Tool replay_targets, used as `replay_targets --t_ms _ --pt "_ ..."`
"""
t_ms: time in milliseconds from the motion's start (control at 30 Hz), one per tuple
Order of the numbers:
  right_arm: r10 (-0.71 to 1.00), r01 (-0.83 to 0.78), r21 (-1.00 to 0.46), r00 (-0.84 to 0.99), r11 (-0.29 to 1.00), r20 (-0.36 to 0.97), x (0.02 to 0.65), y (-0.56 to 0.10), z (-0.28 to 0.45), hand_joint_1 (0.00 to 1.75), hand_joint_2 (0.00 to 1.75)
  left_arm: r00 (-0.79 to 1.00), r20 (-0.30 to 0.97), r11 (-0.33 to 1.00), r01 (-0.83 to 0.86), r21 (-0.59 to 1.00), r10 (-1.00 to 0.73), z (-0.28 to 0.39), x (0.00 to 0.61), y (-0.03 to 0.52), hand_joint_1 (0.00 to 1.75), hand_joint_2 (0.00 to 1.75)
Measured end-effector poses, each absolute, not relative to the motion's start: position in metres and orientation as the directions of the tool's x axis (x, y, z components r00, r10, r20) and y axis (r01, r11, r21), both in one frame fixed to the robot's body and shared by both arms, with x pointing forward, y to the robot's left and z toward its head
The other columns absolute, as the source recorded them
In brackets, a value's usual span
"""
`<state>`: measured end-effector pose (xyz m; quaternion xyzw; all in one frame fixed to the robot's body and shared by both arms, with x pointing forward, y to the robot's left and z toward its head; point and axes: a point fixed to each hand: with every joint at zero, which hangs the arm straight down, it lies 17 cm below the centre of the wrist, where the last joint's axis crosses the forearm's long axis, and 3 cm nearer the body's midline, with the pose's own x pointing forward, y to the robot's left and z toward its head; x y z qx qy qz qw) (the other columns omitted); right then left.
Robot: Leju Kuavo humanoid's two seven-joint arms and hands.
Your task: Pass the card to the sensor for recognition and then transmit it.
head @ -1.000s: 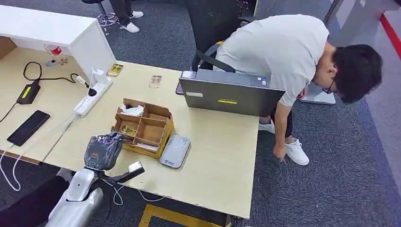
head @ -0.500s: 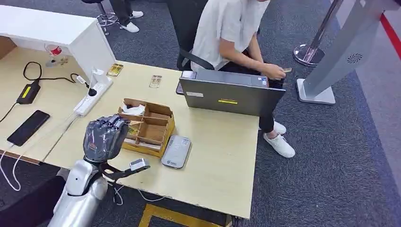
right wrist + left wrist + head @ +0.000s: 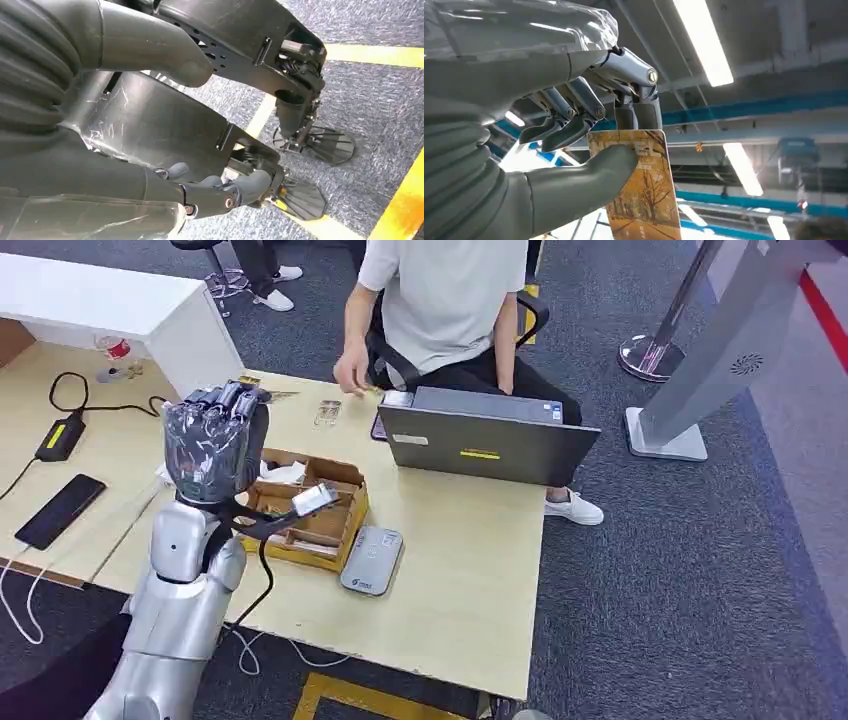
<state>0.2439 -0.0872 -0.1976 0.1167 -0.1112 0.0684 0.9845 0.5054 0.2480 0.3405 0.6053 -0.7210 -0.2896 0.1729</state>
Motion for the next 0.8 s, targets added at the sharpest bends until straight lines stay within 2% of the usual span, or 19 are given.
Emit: replay_targets --t_ms 200,533,567,800 --pt "0.152 -0.205 0.219 0.959 0.954 0.238 0.249 -0.077 -0.191 0.00 1.75 -0.169 -0.071 0.074 -0.721 0.689 -0.983 0.340 0.557 0.231 1.75 1.75" --pt "0.153 -0.203 0.233 0.965 0.951 0.213 0.247 -0.070 -0.188 0.00 1.75 -0.222 -0.068 0.103 -0.675 0.731 -0.973 0.337 0.578 0.188 1.75 1.75" --pt "0.153 -0.202 0.233 0.966 0.951 0.210 0.247 -0.070 -0.188 0.00 1.75 -0.226 -0.069 0.104 -0.672 0.733 -0.972 0.337 0.579 0.186 0.00 1.75" --pt "0.146 -0.194 0.232 0.968 0.953 0.206 0.247 -0.069 -0.188 0.00 1.75 -0.224 -0.060 0.099 -0.638 0.764 -0.973 0.324 0.588 0.185 0.00 1.75"
